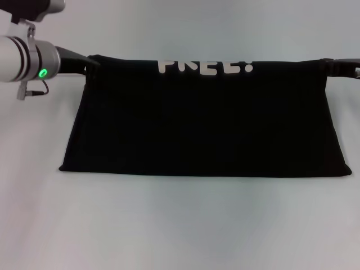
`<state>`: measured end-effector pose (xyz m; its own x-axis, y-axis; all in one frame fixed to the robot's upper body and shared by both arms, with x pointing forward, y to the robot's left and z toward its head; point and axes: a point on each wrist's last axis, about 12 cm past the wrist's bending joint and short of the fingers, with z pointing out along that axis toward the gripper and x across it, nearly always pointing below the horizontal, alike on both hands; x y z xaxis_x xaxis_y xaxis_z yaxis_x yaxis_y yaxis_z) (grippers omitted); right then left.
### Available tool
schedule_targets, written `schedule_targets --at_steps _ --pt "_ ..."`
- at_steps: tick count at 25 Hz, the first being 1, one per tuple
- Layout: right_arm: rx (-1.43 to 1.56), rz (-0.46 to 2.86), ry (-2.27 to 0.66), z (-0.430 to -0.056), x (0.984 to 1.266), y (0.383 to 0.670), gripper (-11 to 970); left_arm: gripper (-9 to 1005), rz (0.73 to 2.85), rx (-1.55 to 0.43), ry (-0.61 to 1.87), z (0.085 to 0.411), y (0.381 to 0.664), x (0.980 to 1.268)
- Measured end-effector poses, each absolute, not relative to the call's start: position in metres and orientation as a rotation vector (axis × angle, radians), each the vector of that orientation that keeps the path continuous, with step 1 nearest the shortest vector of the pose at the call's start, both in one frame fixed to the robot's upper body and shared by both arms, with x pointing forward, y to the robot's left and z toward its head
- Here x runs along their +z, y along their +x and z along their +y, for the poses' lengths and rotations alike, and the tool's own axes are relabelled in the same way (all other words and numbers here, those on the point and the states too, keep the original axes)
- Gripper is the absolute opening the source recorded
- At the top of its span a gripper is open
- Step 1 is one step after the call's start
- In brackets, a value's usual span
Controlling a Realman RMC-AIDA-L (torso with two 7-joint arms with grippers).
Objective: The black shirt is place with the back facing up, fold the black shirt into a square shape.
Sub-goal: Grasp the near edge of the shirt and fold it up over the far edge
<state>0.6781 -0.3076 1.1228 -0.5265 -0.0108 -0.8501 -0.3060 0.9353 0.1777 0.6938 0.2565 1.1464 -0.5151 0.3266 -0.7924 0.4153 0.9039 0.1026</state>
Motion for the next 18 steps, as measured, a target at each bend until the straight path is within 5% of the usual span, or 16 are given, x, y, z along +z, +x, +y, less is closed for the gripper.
schedule_targets --at_steps 18 --pt "0.321 2.137 -0.171 -0.282 1.102 0.679 1 60 2.123 -0.003 0.549 0.228 0.692 1.117"
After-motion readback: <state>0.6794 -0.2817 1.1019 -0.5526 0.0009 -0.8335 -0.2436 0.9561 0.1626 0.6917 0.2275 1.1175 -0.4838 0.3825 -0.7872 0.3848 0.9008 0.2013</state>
